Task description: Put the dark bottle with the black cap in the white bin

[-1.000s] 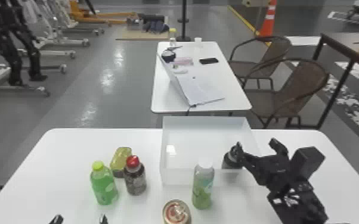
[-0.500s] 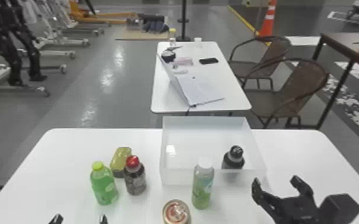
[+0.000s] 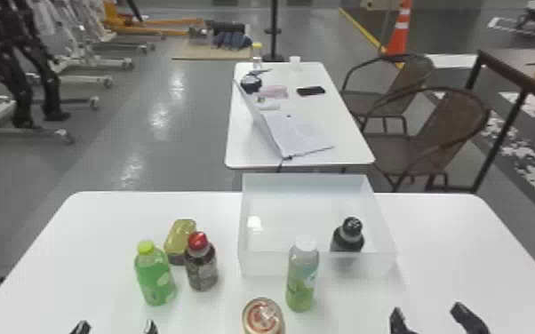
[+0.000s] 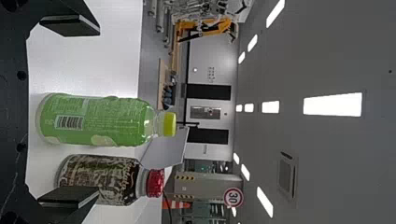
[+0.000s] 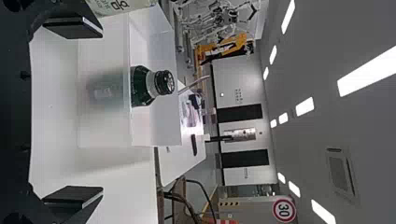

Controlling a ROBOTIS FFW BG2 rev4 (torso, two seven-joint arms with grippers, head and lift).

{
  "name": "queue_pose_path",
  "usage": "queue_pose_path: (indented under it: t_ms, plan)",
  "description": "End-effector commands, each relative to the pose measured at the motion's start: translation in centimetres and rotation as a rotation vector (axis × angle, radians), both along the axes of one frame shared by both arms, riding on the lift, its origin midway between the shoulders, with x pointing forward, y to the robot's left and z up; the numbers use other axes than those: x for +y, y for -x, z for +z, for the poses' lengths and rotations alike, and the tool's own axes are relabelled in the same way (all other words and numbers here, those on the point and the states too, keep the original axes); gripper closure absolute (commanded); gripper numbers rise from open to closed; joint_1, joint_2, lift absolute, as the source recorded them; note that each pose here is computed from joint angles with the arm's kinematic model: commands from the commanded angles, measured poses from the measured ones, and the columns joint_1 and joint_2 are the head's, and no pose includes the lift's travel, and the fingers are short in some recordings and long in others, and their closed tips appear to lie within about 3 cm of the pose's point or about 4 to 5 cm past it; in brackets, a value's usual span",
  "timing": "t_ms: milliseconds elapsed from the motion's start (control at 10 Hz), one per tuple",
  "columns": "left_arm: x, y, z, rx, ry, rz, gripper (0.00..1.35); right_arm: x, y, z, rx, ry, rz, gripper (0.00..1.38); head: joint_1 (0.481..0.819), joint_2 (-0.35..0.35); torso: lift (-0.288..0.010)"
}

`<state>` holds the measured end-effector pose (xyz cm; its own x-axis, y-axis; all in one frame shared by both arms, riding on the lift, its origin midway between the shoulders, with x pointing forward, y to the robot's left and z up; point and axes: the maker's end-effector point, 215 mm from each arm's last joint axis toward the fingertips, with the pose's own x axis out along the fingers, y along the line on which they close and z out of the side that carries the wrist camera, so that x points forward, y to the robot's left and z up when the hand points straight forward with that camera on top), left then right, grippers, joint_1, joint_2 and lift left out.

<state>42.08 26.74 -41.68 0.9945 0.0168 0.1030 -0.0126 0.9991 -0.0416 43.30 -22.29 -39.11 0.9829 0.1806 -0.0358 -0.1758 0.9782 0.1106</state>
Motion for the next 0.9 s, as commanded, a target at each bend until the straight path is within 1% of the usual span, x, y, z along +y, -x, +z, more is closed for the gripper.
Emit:
queue_pose_path:
  t_ms: [0, 800]
  plan:
    - [-0.08, 0.06, 0.03, -0.001, 0.003, 0.002, 0.10, 0.21, 0.51, 0.46, -0.019, 0.014, 0.002, 0.11, 0.549, 0.000, -0.100]
    - [-0.41, -0.28, 0.34, -0.008, 0.000, -0.004, 0.10, 0.42, 0.75, 0.89, -0.037, 0.042, -0.017, 0.11, 0.549, 0.000, -0.100]
